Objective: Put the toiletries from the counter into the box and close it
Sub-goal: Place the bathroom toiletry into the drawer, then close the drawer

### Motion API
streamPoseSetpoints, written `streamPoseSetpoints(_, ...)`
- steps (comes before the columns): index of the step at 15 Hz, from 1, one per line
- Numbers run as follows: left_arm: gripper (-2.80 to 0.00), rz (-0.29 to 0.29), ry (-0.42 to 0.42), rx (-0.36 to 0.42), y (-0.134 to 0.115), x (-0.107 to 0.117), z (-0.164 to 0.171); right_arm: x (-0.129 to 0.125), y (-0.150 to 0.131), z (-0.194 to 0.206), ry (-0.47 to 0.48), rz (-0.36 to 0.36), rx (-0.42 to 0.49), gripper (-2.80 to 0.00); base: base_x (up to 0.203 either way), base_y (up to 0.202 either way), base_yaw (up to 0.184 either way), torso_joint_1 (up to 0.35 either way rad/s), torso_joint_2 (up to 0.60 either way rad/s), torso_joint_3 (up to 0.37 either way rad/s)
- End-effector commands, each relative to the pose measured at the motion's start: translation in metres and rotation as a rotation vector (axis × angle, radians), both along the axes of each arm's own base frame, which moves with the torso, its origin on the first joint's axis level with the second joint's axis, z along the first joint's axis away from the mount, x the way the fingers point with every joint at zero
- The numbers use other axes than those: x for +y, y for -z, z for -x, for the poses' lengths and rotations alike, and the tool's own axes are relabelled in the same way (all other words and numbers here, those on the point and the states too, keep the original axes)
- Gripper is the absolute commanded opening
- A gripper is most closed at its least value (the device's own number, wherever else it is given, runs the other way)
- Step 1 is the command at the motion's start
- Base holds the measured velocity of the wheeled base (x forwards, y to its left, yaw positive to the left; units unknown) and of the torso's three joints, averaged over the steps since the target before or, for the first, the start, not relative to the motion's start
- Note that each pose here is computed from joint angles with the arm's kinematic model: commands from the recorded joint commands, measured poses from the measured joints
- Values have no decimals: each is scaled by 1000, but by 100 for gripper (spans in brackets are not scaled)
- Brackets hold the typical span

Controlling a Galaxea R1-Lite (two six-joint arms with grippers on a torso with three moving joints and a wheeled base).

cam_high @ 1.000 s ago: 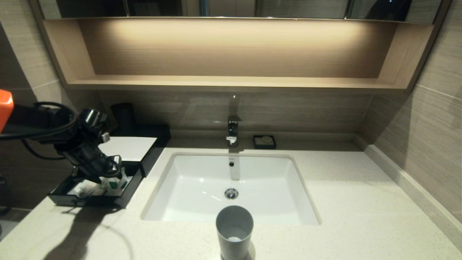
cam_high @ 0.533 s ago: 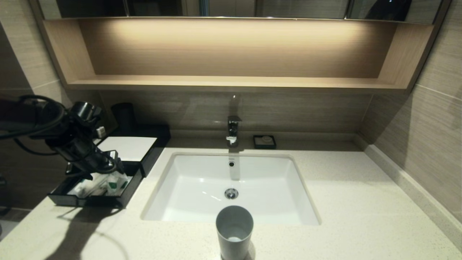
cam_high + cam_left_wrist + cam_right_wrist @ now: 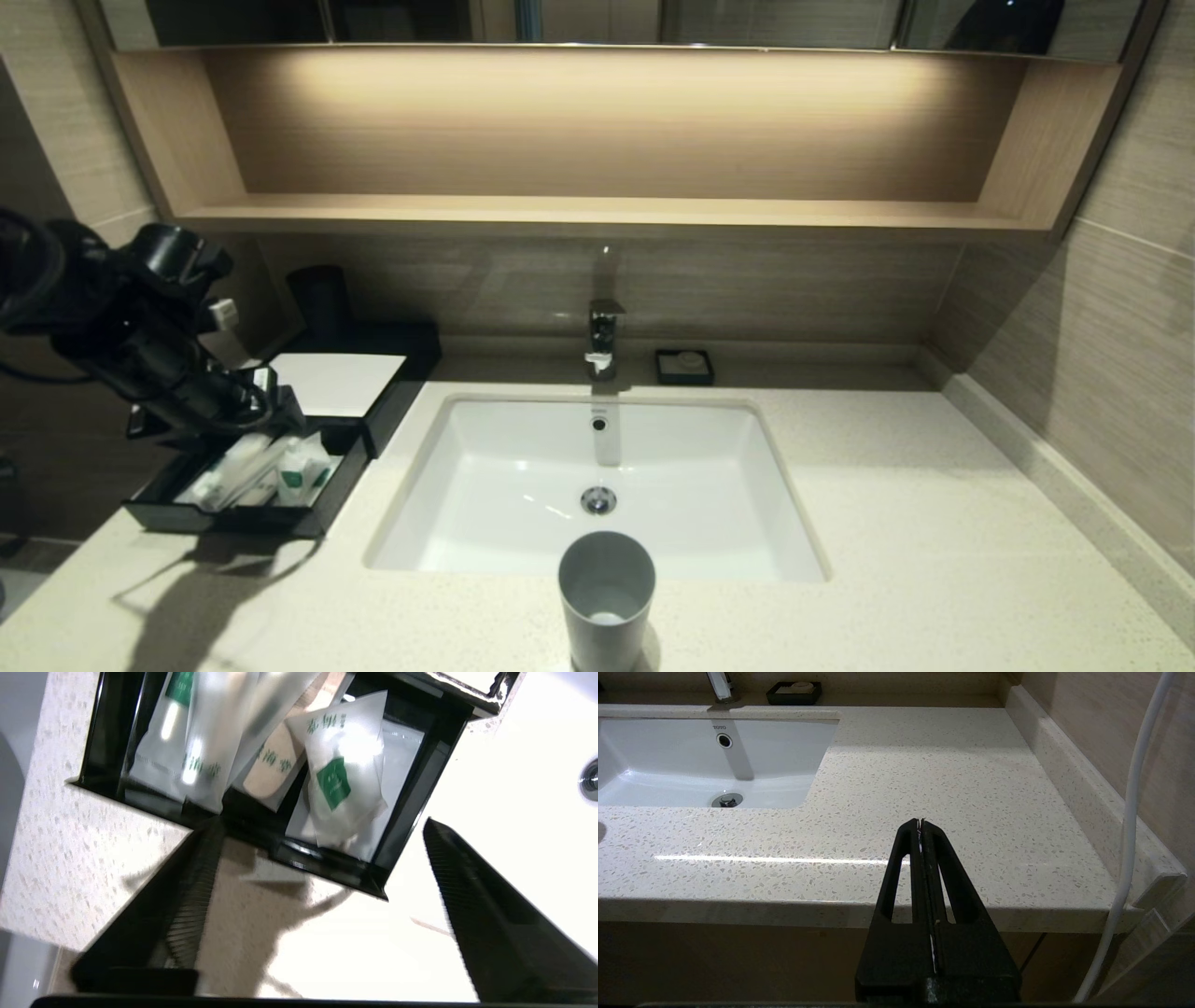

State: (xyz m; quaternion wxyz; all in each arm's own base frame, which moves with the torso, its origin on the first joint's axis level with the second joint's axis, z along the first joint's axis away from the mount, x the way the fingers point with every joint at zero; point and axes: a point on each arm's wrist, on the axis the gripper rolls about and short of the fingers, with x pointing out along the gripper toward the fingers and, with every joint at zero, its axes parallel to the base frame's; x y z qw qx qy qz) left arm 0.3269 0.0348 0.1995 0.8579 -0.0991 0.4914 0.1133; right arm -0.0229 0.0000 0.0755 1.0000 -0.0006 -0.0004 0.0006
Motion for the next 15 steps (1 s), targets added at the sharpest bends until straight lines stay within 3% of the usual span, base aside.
streamPoseSetpoints(1,-280,9,-32,-16,-16,2,20,0,0,0,0,0,0,-280,0,0,0,0,0,0)
streamPoseSetpoints(9,-280,35,-50,123,-1,-6,69,0,0,0,0,0,0,-280,0,0,0,0,0,0)
streamPoseSetpoints(15,-280,41,-53,183,18,-5,54,0,0,0,0,0,0,-280,0,0,0,0,0,0)
